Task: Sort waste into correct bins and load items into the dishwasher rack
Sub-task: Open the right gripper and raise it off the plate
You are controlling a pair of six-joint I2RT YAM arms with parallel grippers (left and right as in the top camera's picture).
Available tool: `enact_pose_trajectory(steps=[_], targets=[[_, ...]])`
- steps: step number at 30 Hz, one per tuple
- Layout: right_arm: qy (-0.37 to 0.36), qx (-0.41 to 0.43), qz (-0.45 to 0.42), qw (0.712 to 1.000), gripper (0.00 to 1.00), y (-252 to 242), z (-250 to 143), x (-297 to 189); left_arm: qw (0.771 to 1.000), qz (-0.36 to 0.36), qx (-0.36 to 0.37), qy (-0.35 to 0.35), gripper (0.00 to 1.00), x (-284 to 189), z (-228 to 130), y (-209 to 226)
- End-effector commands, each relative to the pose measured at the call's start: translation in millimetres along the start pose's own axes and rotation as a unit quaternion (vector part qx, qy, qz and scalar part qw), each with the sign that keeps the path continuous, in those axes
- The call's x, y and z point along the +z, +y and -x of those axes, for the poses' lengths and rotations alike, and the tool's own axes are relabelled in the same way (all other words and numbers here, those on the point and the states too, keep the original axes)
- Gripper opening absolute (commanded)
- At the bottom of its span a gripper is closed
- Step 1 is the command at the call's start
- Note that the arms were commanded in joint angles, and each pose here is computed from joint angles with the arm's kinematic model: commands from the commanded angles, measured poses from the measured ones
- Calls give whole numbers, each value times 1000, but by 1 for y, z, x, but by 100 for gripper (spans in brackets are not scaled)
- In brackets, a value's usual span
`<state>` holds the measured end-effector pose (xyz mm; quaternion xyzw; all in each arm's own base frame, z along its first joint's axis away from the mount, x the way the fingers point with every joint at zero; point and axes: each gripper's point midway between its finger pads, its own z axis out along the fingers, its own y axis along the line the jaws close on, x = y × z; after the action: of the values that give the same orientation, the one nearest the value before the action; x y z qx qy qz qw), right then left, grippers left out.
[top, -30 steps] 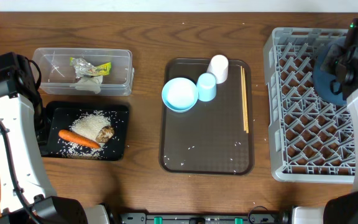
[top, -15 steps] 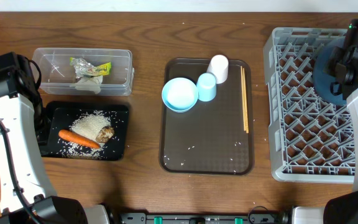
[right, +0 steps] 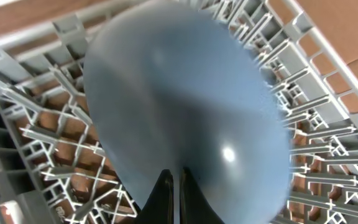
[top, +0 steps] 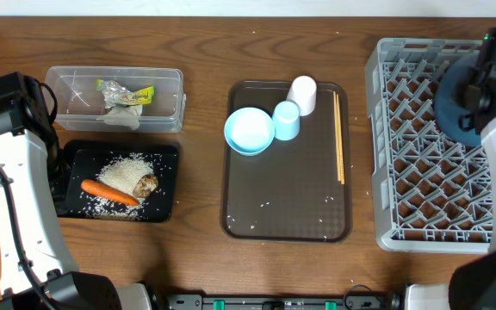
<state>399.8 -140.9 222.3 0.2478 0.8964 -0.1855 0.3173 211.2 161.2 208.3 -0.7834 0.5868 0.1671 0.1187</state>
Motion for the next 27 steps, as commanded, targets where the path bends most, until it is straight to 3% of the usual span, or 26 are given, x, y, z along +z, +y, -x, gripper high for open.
enact_pose_trajectory(steps=[1,18,27], targets=[[14,-2,-24,1000,1,-4,-5,14,1000,7,-6,-4,98,2,2,2],[-31,27,-24,999,3,-18,14,-19,1000,7,-6,-4,98,2,2,2],[-24,33,-43,998,5,-30,12,-13,1000,7,-6,-4,98,2,2,2]])
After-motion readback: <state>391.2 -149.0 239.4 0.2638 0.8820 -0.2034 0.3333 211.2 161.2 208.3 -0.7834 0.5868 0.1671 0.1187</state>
